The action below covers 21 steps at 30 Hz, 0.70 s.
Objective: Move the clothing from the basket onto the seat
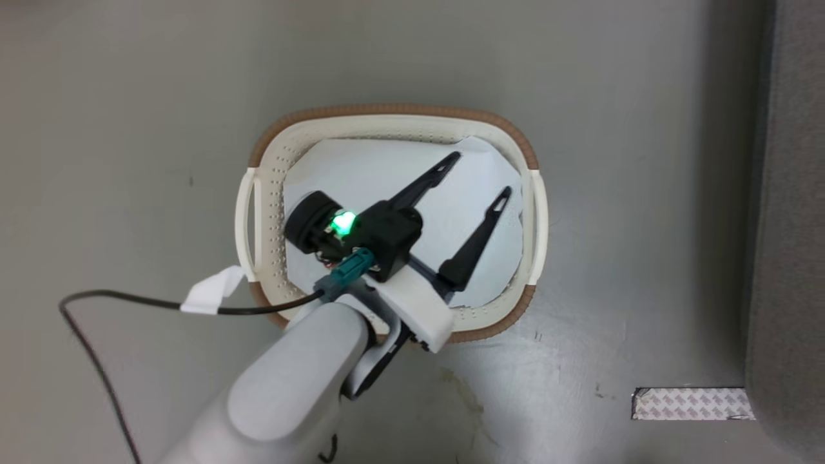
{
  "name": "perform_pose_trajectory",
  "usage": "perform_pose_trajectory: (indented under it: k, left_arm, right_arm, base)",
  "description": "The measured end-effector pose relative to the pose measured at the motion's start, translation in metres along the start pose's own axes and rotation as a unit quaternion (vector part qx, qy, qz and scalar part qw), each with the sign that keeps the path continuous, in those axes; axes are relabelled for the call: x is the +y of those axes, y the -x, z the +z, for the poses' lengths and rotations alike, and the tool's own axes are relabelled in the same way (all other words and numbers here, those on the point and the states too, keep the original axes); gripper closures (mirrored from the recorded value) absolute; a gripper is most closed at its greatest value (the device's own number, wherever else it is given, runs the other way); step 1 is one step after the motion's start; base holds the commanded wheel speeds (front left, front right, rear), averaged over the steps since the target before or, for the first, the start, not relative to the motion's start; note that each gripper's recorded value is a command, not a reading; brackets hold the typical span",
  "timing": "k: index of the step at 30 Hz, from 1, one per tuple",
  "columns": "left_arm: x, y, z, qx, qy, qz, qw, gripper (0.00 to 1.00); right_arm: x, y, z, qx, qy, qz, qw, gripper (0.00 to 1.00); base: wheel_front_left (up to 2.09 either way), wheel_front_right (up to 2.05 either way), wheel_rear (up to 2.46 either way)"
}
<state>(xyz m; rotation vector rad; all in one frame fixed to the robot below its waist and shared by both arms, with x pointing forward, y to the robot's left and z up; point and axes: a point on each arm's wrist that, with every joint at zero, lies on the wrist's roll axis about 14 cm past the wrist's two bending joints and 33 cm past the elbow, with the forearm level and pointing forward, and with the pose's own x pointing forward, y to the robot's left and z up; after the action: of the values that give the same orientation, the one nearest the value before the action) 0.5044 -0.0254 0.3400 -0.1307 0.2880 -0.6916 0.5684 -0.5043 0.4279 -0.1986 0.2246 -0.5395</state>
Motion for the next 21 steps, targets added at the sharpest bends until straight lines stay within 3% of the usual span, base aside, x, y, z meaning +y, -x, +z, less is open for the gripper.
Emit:
perform_pose_trajectory:
  k: [9,21]
  left_arm:
    - [0.002,0.012,0.030,-0.028,-0.006,0.019,0.999,0.00]
    - [0.002,0.078,0.071,-0.072,0.028,0.106,0.991,0.00]
  right_arm:
    - [0.001,0.040,0.008,-0.007,0.025,0.039,0.999,0.00]
    - [-0.006,0.159,0.055,-0.106,-0.011,0.098,0.989,0.00]
  base:
    - [0.00,0.00,0.00]
    - [0.00,0.00,0.00]
